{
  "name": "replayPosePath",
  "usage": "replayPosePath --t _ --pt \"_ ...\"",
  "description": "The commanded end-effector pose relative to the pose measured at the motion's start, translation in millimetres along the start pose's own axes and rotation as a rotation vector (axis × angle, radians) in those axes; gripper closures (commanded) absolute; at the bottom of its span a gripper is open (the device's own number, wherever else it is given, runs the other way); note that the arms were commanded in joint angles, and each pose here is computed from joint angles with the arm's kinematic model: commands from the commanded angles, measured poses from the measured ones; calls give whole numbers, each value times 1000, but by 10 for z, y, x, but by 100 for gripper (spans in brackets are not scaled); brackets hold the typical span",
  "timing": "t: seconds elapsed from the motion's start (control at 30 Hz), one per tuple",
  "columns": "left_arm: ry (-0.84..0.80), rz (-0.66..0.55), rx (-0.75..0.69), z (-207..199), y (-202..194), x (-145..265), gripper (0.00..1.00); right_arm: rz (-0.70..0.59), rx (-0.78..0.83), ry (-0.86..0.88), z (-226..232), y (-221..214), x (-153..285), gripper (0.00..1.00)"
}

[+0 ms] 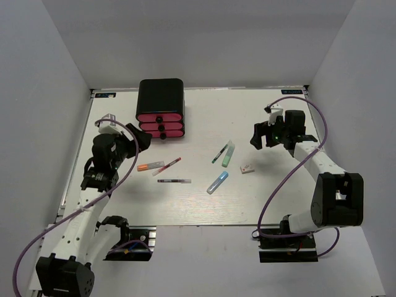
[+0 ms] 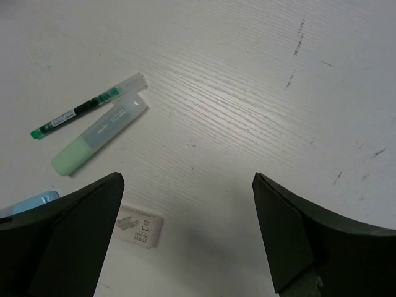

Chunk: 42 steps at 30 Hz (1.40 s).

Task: Sort the stationery into containers
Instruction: Open the drawer in the storage box.

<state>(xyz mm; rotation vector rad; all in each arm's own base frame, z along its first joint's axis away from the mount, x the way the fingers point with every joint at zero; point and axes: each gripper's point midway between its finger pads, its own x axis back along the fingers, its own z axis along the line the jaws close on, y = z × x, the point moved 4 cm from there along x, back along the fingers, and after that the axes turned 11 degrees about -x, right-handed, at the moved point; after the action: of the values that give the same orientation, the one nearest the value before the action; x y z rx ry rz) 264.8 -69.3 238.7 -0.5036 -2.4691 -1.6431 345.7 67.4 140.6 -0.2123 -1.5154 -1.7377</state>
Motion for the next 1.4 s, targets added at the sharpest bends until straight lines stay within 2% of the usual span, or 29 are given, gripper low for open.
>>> replayPosePath --t 0.0,0.1,0.13,0.17,0.2,0.23,0.27,0.3,0.37,0.4,0.43,0.47,0.67,0.97,1.17,1.37 --pt "-126 26 13 -188 -1 -70 0 -82 37 70 143 257 101 10" --pt "-136 38 14 -201 1 -166 9 -76 118 117 170 263 96 10" --pt "-135 39 14 -207 17 -182 13 -51 163 225 298 200 106 13" --pt "-132 46 15 -208 27 -216 24 -45 181 256 325 180 108 23" --pt "-136 59 16 -208 0 -234 32 -54 203 295 389 209 123 43" --pt "-138 55 16 -224 40 -249 39 -59 204 320 428 214 120 52" --pt "-138 57 16 -231 58 -269 51 -65 209 344 467 220 124 56" --pt "-143 71 7 -223 24 -319 53 -64 211 355 478 200 112 54" --pt "-157 71 6 -233 20 -385 51 -82 223 383 517 218 101 41" --pt "-162 81 7 -233 -4 -419 37 -83 231 392 524 215 90 30" --pt "-152 104 2 -208 -40 -492 32 -81 237 408 547 198 86 28" --pt "-168 103 1 -236 -14 -526 31 -86 245 407 537 204 89 27" --pt "-160 112 -51 -252 71 -755 23 -92 240 420 569 157 46 24" --pt "-89 197 -114 -106 9 -1243 23 -88 228 431 574 165 -33 21" --pt "-65 240 -118 -58 -40 -1393 26 -92 230 431 580 180 -56 21" --pt "-60 219 -99 -57 -14 -1522 29 -93 224 439 577 165 -75 21"
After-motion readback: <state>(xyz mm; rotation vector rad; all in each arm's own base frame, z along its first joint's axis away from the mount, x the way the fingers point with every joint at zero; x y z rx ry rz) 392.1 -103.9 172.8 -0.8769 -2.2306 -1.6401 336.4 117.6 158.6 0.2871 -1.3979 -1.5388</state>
